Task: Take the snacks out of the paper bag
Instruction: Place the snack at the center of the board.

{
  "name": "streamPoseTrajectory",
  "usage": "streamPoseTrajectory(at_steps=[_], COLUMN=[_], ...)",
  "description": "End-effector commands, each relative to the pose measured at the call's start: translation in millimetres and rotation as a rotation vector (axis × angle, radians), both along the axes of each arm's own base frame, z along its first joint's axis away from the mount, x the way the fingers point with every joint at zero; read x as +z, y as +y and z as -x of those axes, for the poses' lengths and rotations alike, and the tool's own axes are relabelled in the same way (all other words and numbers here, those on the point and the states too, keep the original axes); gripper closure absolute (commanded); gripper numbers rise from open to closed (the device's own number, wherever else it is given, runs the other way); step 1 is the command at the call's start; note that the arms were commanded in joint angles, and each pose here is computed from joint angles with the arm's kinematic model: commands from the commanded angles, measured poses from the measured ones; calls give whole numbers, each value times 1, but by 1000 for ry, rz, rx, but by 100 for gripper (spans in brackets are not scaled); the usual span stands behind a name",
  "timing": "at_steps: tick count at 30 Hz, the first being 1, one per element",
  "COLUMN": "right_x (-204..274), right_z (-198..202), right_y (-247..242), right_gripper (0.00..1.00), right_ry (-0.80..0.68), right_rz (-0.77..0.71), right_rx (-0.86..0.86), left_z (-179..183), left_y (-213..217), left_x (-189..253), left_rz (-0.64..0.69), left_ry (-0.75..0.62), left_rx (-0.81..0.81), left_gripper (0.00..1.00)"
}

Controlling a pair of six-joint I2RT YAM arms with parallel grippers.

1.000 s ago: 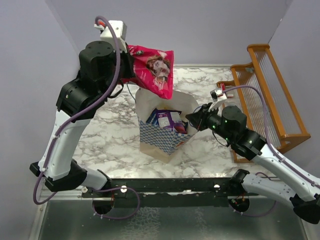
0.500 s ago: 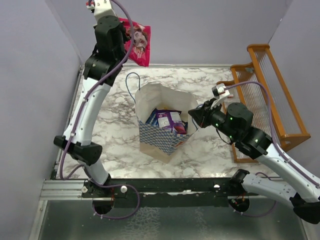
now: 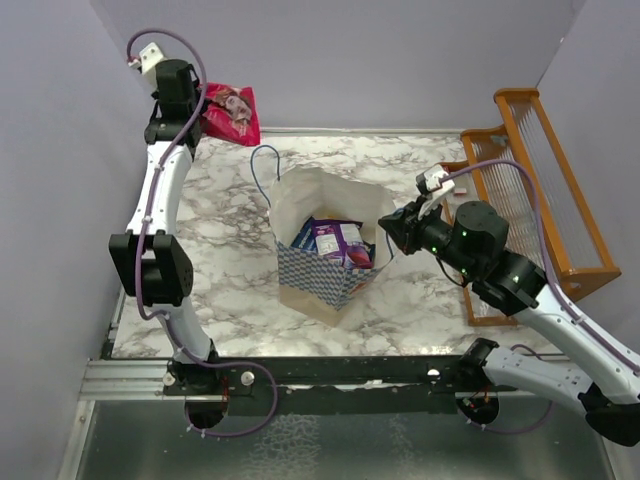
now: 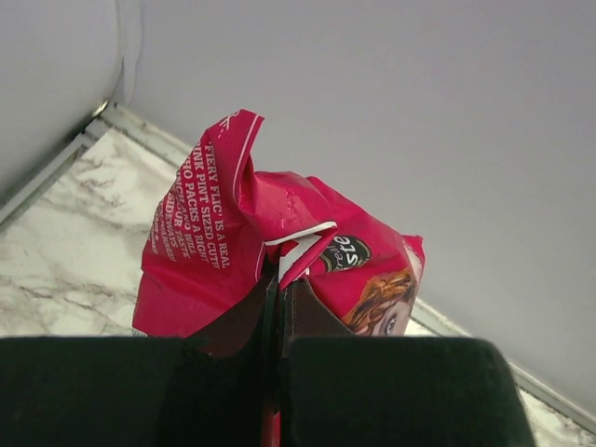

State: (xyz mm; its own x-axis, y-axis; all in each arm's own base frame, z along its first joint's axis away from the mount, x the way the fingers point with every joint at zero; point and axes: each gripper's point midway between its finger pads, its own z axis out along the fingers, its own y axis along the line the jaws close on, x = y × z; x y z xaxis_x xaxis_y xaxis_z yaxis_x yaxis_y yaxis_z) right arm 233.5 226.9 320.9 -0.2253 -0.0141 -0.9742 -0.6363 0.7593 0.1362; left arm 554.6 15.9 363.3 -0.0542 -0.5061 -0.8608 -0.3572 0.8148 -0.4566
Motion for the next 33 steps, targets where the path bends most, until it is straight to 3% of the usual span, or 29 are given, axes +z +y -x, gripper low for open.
streamPoseTrajectory(at_steps=[1,10,17,26,28,31,33], right_x=[14,34,33,42,47,57,63], right_z=[5,-1,-3,-1,0,0,-1], right_y=[0,-11,-17,-29,-30,-37,-43], right_gripper=[94,94,93,91,92,92,93], right_ry=[-45,-59,-21,18,18,8,-7], right_rz=[67,51,29,-15,-22,-34,-31], right_rx=[58,-15,-69,-141,-144,-169,-196], left_z=[-24,-42,-42,-23,-16,-3,7], left_y=[19,64,68,66,65,63,59], left_x=[-6,-102,-165,-252,-261,-255,-245], left_rz=[115,187,227,270,275,284,312], left_ry=[-104,8,72,284,336,357,345], left_rx=[-69,-90,-139,-180,-186,-177,-158], left_gripper=[100,100,100,100,89,61,52])
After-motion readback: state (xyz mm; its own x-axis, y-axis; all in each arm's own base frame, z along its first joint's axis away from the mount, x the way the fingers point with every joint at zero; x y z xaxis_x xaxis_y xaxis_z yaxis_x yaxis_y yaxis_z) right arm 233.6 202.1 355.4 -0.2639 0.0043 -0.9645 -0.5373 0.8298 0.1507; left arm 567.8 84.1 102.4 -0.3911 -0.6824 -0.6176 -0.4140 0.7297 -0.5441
